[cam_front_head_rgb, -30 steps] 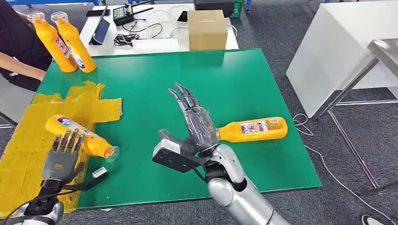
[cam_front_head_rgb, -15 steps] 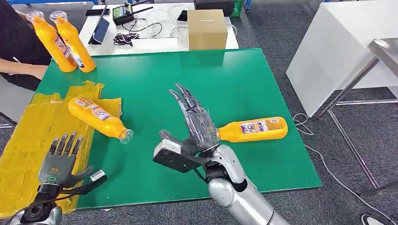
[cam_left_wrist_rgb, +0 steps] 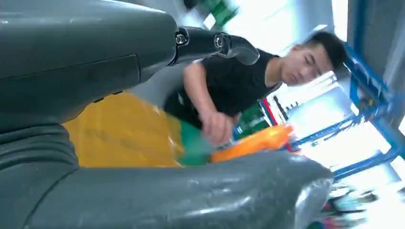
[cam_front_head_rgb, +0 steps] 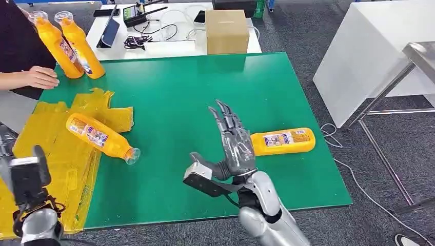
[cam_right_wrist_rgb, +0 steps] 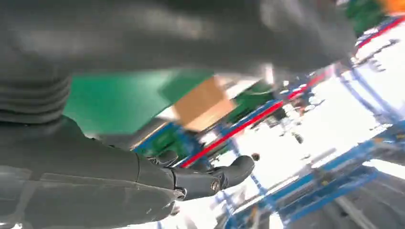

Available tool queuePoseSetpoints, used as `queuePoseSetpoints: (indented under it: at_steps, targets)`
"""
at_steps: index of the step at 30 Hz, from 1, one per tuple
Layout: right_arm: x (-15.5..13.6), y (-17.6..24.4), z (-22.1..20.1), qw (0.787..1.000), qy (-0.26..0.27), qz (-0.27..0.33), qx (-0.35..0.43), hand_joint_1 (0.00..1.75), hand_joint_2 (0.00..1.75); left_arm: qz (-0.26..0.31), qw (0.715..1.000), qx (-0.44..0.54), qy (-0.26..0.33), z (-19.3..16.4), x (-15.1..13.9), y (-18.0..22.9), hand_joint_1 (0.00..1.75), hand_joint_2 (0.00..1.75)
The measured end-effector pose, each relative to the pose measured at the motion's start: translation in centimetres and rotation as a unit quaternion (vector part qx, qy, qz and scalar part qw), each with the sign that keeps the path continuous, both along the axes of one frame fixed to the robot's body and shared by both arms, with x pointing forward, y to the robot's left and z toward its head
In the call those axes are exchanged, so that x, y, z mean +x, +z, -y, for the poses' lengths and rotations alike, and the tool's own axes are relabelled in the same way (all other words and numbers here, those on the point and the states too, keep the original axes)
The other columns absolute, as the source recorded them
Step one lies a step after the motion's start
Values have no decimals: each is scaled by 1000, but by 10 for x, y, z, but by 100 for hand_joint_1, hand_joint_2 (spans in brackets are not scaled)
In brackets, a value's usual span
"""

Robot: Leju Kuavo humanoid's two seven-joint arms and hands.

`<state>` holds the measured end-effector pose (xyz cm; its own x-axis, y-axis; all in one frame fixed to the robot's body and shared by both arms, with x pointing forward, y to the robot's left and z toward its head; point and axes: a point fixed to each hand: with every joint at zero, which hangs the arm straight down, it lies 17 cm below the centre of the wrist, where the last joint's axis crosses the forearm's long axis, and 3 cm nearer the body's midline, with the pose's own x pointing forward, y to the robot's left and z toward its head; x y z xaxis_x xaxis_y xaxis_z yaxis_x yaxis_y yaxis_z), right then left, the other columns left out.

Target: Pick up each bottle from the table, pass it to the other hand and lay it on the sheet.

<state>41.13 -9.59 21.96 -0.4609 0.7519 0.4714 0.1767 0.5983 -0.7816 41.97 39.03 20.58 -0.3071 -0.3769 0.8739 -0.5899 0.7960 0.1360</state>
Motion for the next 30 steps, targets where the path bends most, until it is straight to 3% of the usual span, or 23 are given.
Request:
queuePoseSetpoints:
  at_steps: [1, 2, 4, 6, 8, 14, 23, 24, 30]
  targets:
    - [0, -8, 14, 1000, -15, -6, -13, 0, 175, 7, 1000, -21, -21, 4, -4, 6, 0, 0]
    - [1, -18, 30, 999, -32, -15, -30, 0, 175, 12, 998, -42, -42, 9, -8, 8, 0, 175]
    - [1, -36, 62, 995, -63, -28, -68, 0, 175, 16, 994, -76, -74, 16, -16, 10, 0, 175]
    - [1, -38, 65, 995, -66, -30, -71, 0, 175, 15, 994, -79, -77, 16, -16, 10, 0, 175]
    - [-3, -62, 117, 983, -115, -46, -133, 0, 175, 13, 984, -130, -119, 26, -30, 7, 0, 175]
    - [-9, -76, 199, 961, -185, -62, -197, 0, 175, 36, 984, -126, -123, 31, -56, 22, 0, 175]
    - [8, -67, 234, 952, -218, -65, -205, 0, 175, 38, 981, -133, -136, 40, -55, 28, 0, 175]
    - [9, -66, 235, 951, -219, -64, -206, 0, 175, 38, 981, -134, -136, 40, -55, 28, 0, 0]
    - [33, -74, 246, 950, -224, -93, -198, 0, 175, 40, 978, -135, -150, 49, -49, 33, 0, 0]
